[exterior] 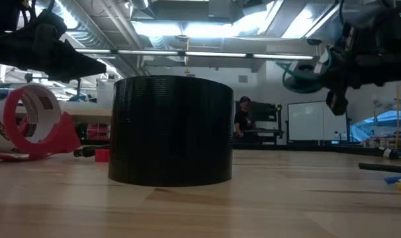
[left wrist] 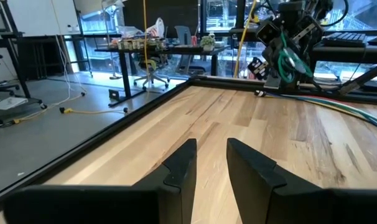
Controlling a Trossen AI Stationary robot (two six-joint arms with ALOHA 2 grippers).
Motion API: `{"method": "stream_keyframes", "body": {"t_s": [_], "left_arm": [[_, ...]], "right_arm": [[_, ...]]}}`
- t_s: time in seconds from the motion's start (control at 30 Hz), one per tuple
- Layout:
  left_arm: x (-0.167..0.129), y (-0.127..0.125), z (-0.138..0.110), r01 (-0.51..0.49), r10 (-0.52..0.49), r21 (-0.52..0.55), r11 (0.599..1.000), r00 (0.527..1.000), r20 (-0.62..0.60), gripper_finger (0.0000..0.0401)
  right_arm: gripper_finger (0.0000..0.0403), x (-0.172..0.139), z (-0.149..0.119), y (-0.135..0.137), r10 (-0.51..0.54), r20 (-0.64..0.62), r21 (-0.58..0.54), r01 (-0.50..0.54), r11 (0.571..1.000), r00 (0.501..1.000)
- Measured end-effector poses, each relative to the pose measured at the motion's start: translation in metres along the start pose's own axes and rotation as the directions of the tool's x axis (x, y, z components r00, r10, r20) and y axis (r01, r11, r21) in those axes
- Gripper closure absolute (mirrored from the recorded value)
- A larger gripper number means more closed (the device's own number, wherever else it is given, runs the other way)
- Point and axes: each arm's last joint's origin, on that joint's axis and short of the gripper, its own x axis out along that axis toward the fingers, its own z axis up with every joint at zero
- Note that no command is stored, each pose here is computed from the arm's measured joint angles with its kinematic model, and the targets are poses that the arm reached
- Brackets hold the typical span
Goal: Coil cords
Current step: Coil the green wire onto the spool
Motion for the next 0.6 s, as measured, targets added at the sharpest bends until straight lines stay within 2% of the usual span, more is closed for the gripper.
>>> {"method": "stream_keyframes", "body": {"t_s": [0.13,0.23,0.43,0.6], "left_arm": [[0.0,0.0,0.0,0.0,0.0,0.001,1.0,1.0,-0.001,0.032],[0.0,0.0,0.0,0.0,0.0,0.001,1.0,1.0,-0.001,0.032],[0.0,0.0,0.0,0.0,0.0,0.001,1.0,1.0,-0.001,0.032],[0.0,0.0,0.0,0.0,0.0,0.001,1.0,1.0,-0.001,0.032]], "right_arm": [[0.0398,-0.004,0.002,0.003,0.023,0.024,-0.006,-0.023,1.0,0.999],[0.0398,-0.005,0.0,0.001,0.0,0.001,0.017,0.0,1.0,1.0],[0.0398,-0.002,-0.012,-0.012,-0.118,-0.124,0.098,0.131,0.987,0.985],[0.0398,0.005,-0.018,-0.019,-0.168,-0.17,0.122,0.19,0.974,0.971]]}}
